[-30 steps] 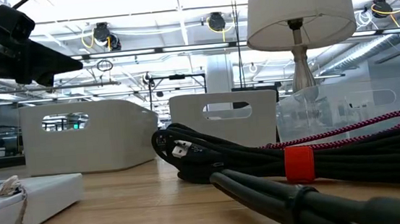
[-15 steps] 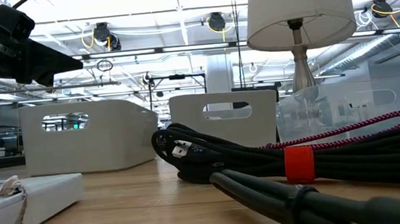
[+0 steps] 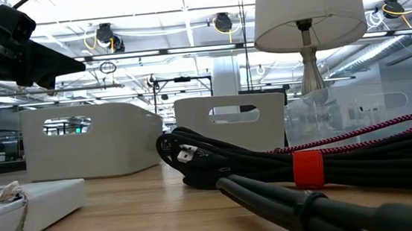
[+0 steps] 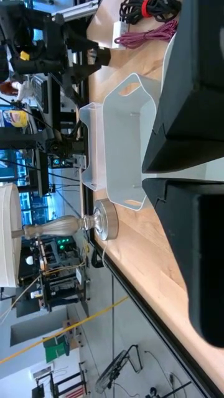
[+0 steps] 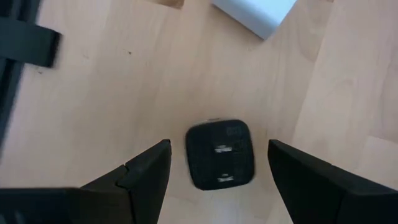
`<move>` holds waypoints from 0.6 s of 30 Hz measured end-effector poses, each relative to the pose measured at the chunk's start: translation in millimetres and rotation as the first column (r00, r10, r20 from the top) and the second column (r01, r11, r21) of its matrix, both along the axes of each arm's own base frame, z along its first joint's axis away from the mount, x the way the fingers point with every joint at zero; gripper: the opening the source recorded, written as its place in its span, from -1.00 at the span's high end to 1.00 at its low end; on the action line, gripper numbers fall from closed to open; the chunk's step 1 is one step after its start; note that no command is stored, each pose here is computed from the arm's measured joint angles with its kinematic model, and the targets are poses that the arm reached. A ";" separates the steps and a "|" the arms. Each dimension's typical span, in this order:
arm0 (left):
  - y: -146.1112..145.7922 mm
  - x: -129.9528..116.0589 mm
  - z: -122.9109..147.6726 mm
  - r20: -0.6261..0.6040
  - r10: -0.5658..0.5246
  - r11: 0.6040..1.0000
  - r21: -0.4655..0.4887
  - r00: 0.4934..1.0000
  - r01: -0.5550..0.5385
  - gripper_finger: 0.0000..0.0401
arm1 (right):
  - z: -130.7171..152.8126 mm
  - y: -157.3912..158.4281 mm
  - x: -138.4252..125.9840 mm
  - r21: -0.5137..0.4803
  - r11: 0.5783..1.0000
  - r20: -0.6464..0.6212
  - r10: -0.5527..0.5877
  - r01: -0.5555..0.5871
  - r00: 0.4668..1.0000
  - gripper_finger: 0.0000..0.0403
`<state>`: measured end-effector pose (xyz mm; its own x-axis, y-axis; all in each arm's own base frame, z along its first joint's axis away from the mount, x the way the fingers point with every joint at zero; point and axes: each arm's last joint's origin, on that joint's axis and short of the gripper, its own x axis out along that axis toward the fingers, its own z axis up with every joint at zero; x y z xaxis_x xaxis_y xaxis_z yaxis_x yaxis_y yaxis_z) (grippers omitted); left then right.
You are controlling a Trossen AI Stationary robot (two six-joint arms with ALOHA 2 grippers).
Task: Pick and place items into bin
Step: Put the black charger adapter into the transparent bin
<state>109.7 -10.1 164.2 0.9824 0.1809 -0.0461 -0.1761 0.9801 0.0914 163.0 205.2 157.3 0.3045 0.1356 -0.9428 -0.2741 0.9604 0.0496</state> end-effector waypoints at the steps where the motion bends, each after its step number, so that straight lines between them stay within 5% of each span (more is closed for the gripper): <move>1: 0.0 0.0 0.0 0.000 0.000 1.000 0.000 1.000 0.000 0.84 | -1.2 -0.6 -0.2 0.000 1.000 0.004 0.004 -0.004 1.000 -0.27; 9: 0.0 0.0 0.0 0.000 0.000 1.000 0.000 1.000 0.000 0.84 | -16.0 -4.2 -1.3 0.049 0.998 0.046 0.022 -0.025 0.999 -0.13; 18: 0.0 0.0 0.0 0.000 0.000 1.000 0.000 1.000 0.000 0.84 | -14.1 -7.7 1.6 0.065 0.998 0.031 0.024 -0.026 0.999 0.30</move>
